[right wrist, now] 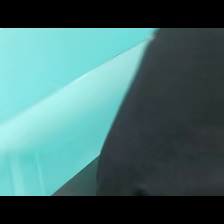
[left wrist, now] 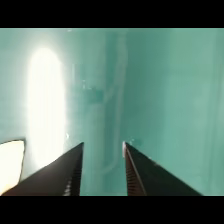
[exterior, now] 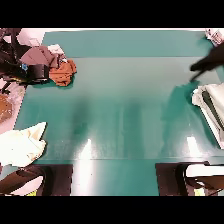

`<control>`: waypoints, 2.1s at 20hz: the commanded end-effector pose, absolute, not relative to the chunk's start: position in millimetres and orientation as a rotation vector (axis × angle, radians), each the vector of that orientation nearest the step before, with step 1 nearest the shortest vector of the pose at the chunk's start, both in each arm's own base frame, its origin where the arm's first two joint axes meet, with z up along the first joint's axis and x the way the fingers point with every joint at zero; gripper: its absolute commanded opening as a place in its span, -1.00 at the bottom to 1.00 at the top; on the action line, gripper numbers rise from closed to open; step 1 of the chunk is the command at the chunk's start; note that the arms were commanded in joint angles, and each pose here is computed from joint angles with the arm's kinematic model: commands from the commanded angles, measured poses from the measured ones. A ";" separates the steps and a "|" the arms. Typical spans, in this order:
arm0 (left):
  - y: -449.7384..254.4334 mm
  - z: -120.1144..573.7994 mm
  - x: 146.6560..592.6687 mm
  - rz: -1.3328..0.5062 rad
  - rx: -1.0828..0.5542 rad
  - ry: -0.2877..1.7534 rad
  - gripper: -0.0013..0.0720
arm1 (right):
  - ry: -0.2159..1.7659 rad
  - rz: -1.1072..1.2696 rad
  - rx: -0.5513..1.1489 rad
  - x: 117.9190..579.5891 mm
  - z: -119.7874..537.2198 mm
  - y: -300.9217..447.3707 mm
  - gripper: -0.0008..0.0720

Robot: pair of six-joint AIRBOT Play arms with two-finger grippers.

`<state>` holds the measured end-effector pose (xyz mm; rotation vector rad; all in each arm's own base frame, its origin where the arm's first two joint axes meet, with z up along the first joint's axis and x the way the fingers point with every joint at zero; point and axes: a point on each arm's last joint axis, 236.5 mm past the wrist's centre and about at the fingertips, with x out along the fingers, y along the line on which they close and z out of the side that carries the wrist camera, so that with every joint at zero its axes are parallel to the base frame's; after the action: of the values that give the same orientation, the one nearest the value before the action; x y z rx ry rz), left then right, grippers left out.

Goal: Fold the shirts.

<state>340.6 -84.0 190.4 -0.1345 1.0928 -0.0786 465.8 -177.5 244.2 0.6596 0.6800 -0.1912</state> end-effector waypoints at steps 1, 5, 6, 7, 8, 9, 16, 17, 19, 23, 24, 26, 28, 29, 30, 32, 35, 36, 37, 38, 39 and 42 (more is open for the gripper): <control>-93.4 190.8 337.2 -0.104 -0.174 1.105 -0.16 | 0.642 -0.303 0.746 427.3 241.4 -253.4 -0.94; -93.0 190.1 336.0 -0.101 -0.174 1.111 -0.16 | 0.649 -0.347 0.738 400.9 247.4 -273.1 -0.94; -92.6 189.3 334.6 -0.100 -0.172 1.118 -0.16 | 0.648 -0.367 0.771 393.4 247.9 -272.9 -0.94; -92.0 188.8 333.6 -0.098 -0.171 1.122 -0.16 | 0.654 -0.384 0.799 385.4 246.5 -272.2 -0.94; -92.2 188.7 333.5 -0.099 -0.171 1.123 -0.16 | 0.679 -0.396 0.812 377.2 242.3 -270.3 -0.94; -92.1 188.7 333.4 -0.099 -0.171 1.123 -0.16 | 0.721 -0.406 0.820 369.7 235.8 -266.8 -0.94; -91.7 187.9 331.9 -0.099 -0.167 1.130 -0.16 | 0.993 -0.697 0.853 296.9 189.5 -280.3 -0.93; -91.8 188.0 332.1 -0.099 -0.168 1.130 -0.16 | 1.012 -0.745 0.843 289.2 181.6 -287.9 -0.93; -91.8 188.1 332.4 -0.099 -0.168 1.128 -0.16 | 1.087 -0.806 0.850 274.8 155.2 -293.9 -0.93; -91.9 188.3 332.8 -0.099 -0.168 1.126 -0.16 | 1.206 -0.943 0.871 246.4 93.5 -308.0 -0.93; -91.8 188.0 332.2 -0.099 -0.168 1.129 -0.16 | 1.250 -0.967 0.870 237.1 78.9 -307.3 -0.93; -91.9 187.9 331.8 -0.099 -0.168 1.130 -0.16 | 1.350 -1.035 0.856 209.2 54.3 -307.8 -0.93; -91.9 188.2 332.4 -0.099 -0.168 1.128 -0.16 | 1.432 -1.083 0.866 183.2 34.1 -305.7 -0.86; -92.2 188.9 333.6 -0.100 -0.169 1.122 -0.16 | 1.465 -1.106 0.876 170.2 26.4 -305.2 -0.44; -92.4 189.8 335.3 -0.101 -0.170 1.114 -0.16 | 1.511 -1.145 0.874 152.7 23.0 -305.3 0.06; -92.3 191.3 338.5 -0.101 -0.171 1.099 -0.16 | 1.576 -1.253 0.806 117.9 38.3 -317.9 0.64; -92.2 192.6 341.1 -0.105 -0.163 1.086 -0.16 | 1.513 -1.354 0.674 99.7 99.6 -349.8 0.70; -91.9 192.6 341.1 -0.107 -0.158 1.085 -0.16 | 1.408 -1.350 0.674 112.8 122.5 -358.1 0.81; -92.0 192.7 341.0 -0.117 -0.142 1.084 -0.16 | 1.289 -1.320 0.671 131.8 146.0 -365.4 0.81; -91.8 192.6 340.6 -0.118 -0.139 1.086 -0.16 | 1.153 -1.230 0.671 164.7 167.4 -367.9 0.81; -90.5 195.4 340.6 -0.115 -0.138 1.073 -0.16 | 1.000 -1.088 0.673 208.9 193.6 -363.9 0.81; -77.7 224.1 348.7 -0.092 -0.118 0.912 -0.16 | 0.720 -0.479 0.539 326.5 267.3 -282.8 0.79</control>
<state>341.6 -87.0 204.3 -0.1390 1.0259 -0.1077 228.9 -346.8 188.2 0.6569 1.0114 -0.9666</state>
